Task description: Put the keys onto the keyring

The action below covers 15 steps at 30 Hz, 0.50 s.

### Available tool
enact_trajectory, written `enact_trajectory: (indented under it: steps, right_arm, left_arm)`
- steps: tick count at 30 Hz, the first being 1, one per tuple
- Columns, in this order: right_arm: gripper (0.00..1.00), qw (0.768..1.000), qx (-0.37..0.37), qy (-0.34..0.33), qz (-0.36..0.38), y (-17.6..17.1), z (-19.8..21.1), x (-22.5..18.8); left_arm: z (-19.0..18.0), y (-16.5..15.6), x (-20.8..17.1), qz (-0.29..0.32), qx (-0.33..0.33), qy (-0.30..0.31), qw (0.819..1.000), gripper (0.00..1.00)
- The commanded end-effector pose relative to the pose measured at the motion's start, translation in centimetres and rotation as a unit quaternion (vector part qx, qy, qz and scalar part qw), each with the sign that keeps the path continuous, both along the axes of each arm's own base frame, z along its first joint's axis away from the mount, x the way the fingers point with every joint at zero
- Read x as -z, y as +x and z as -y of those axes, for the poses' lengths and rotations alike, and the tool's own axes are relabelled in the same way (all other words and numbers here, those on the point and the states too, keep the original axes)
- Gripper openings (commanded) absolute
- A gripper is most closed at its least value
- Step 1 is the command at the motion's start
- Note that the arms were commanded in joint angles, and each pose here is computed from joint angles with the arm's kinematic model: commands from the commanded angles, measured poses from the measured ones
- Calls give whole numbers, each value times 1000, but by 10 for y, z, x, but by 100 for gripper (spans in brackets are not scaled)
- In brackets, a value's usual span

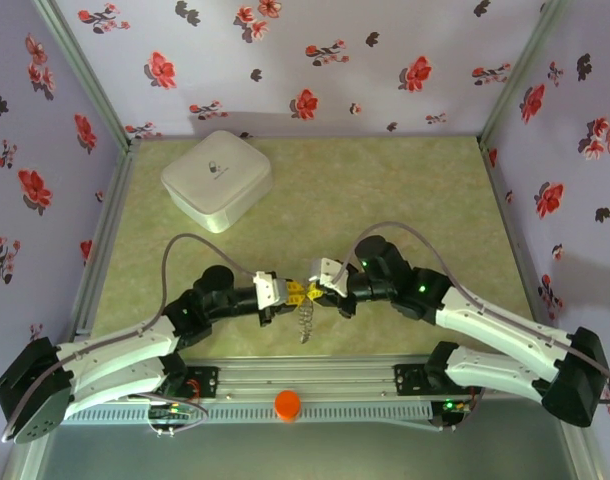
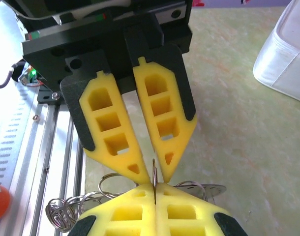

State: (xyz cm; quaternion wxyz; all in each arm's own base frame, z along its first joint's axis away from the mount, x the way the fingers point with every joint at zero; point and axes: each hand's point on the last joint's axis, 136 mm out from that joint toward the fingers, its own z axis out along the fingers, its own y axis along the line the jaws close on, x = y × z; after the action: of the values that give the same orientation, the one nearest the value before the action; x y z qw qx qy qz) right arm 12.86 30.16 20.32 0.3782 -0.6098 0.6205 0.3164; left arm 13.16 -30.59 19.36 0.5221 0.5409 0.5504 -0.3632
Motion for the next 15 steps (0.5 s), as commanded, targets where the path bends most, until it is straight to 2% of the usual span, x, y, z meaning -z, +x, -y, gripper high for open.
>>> enact_trajectory:
  steps: [1, 7, 11, 13, 15]
  right_arm:
    - [0, 999, -27, -38, 15, -7, 0, -4]
    - [0, 994, -44, -98, 27, -9, 1, 5]
    - [0, 994, -55, -93, 27, -11, -4, 1]
    - [18, 996, -51, -67, 15, -13, -3, -4]
    - [28, 999, -29, 6, -17, -6, 1, -15]
  left_arm:
    - [1, 2, 1, 21, 5, 33, 999, 13]
    - [1, 2, 4, 26, 10, 52, 998, 13]
    - [3, 0, 5, 24, 19, 55, 998, 0]
    - [4, -1, 3, 26, 19, 51, 998, 0]
    - [3, -1, 3, 29, 18, 46, 998, 0]
